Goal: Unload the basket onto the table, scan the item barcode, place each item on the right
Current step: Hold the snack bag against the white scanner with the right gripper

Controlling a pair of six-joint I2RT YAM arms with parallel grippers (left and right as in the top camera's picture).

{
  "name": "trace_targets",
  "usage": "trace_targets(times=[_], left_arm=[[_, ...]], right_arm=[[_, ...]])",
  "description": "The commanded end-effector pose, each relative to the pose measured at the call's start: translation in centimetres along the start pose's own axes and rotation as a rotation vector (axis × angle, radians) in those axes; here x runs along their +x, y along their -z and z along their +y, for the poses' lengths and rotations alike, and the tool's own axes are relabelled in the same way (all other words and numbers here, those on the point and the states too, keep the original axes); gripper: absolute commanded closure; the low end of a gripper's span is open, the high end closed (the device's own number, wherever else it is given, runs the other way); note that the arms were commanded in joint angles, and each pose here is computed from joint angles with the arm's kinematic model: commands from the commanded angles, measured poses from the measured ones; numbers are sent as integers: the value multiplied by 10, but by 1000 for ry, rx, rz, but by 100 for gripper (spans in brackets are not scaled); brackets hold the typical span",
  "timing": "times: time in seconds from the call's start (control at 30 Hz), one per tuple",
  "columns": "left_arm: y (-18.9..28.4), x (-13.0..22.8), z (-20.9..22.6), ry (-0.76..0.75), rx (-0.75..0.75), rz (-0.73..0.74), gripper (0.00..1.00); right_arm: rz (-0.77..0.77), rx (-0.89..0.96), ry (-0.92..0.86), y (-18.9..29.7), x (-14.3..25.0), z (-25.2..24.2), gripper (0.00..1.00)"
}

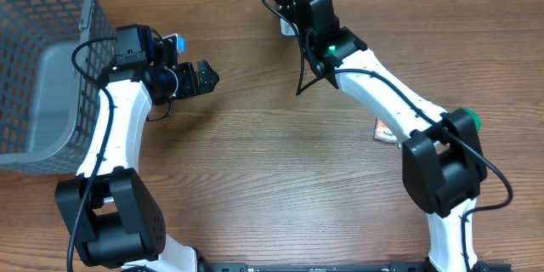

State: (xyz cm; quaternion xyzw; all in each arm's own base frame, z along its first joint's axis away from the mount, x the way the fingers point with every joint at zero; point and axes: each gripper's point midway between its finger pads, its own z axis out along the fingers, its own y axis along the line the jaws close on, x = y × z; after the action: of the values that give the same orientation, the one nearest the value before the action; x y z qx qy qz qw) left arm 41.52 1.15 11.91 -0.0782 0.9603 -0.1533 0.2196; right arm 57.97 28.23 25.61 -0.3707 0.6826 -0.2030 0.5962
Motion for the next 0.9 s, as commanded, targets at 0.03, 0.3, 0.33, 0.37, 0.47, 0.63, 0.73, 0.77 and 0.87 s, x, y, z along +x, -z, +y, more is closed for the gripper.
trace_targets(times=[0.03,0.3,0.33,0.37,0.47,0.63,0.73,0.77,0.87], left_arm=[[3,-7,1,5,-4,-17,0],[3,-7,2,5,-4,-17,1],[3,-7,2,5,-4,-17,1],[3,-7,2,5,-4,-17,0],[3,-7,1,5,-5,-17,1],[3,-7,1,5,-4,-17,0],[3,-7,2,5,-4,-17,0],[3,-7,2,5,-5,-17,0],[3,-7,2,5,-5,-17,0]], right_arm=[[-12,58,-20,-11,0,-1,97],[-61,105,-80,-28,5,13,97],[-63,107,-85,-30,7,16,97],[-68,117,-92,-31,6,15,97],[-76,116,-97,-36,10,22,96],[-90,117,-232,-40,16,18,96],[-80,124,-307,-43,24,11,96],[-73,123,-316,-44,28,10,97],[-65,121,-319,-46,32,8,96]])
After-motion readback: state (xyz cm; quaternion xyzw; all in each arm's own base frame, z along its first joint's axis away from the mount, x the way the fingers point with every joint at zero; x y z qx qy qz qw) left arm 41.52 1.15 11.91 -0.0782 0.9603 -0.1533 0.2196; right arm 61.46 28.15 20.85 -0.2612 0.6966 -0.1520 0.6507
